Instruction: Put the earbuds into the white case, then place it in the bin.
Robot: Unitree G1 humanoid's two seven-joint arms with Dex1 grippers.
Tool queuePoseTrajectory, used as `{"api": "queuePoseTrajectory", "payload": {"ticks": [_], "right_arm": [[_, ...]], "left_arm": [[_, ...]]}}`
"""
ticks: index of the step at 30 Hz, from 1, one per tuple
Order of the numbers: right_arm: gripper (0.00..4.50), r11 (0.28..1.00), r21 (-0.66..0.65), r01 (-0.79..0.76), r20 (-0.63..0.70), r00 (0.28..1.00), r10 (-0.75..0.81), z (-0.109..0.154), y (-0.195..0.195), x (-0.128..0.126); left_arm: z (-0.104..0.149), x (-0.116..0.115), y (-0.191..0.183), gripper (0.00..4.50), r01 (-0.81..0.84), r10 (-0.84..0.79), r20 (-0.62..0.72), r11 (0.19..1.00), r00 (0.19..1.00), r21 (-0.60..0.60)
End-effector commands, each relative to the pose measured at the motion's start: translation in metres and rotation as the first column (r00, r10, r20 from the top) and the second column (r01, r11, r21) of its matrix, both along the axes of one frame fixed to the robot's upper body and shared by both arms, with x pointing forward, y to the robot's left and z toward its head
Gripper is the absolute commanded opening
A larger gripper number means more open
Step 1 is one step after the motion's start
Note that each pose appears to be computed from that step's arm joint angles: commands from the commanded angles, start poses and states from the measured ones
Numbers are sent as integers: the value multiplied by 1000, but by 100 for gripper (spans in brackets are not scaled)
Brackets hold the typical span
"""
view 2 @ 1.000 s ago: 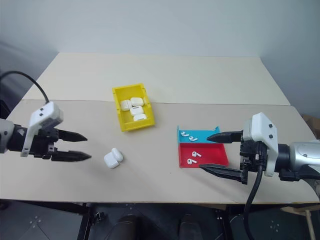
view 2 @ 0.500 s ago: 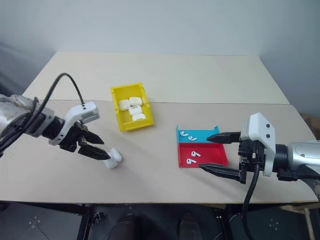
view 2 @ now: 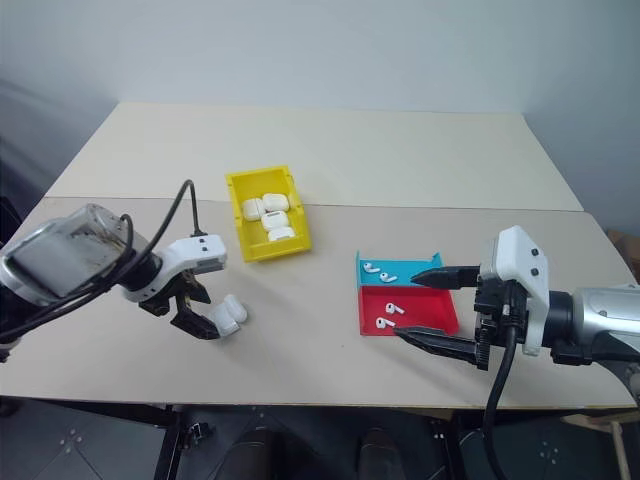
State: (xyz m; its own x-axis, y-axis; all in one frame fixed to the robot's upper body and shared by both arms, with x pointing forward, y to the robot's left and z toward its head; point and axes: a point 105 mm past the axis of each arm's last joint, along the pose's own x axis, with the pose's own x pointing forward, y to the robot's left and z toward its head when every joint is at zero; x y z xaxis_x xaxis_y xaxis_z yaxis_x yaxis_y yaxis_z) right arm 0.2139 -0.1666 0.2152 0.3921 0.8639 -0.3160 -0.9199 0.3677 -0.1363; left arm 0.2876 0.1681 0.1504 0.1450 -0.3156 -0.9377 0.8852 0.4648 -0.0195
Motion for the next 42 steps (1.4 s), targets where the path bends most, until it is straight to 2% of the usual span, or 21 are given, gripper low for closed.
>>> {"api": "queuePoseTrajectory", "payload": {"ticks": [1, 5, 12, 24, 27, 30, 31, 37, 42], "right_arm": [[450, 1000, 5, -4, 39, 999, 3, 9, 1, -5], [450, 1000, 6, 0, 39, 999, 0, 9, 2, -6], [450, 1000, 8, 5, 39, 999, -6, 10, 2, -7], [450, 1000, 13, 1, 43, 999, -1, 9, 2, -7], [450, 1000, 11, 0, 47, 999, -1, 9, 3, -7], [450, 1000, 13, 0, 50, 999, 0, 9, 3, -7], [450, 1000, 14, 0, 50, 999, 0, 9, 2, -7], [450, 1000, 7, 8, 57, 998, -8, 8, 1, -5], [450, 1000, 6, 14, 69, 998, -14, 10, -1, -2]], "left_arm": [[7, 7, -3, 446, -5, 3, 47, 1000, 999, 28], [-1, 12, -4, 446, -7, 2, 76, 998, 997, 64], [-8, 15, -6, 446, -50, 45, 53, 996, 998, 80], [-19, 8, -8, 446, -88, 87, 10, 989, 996, 119], [-20, 8, -8, 384, -87, 85, 17, 989, 996, 124], [-18, 6, -9, 286, -84, 83, 12, 989, 996, 120], [-17, 6, -8, 273, -90, 89, 15, 989, 996, 118], [1, 12, -5, 273, -117, 114, 77, 993, 991, 36], [40, 14, 4, 273, -60, 96, 196, 982, 976, -181]]}}
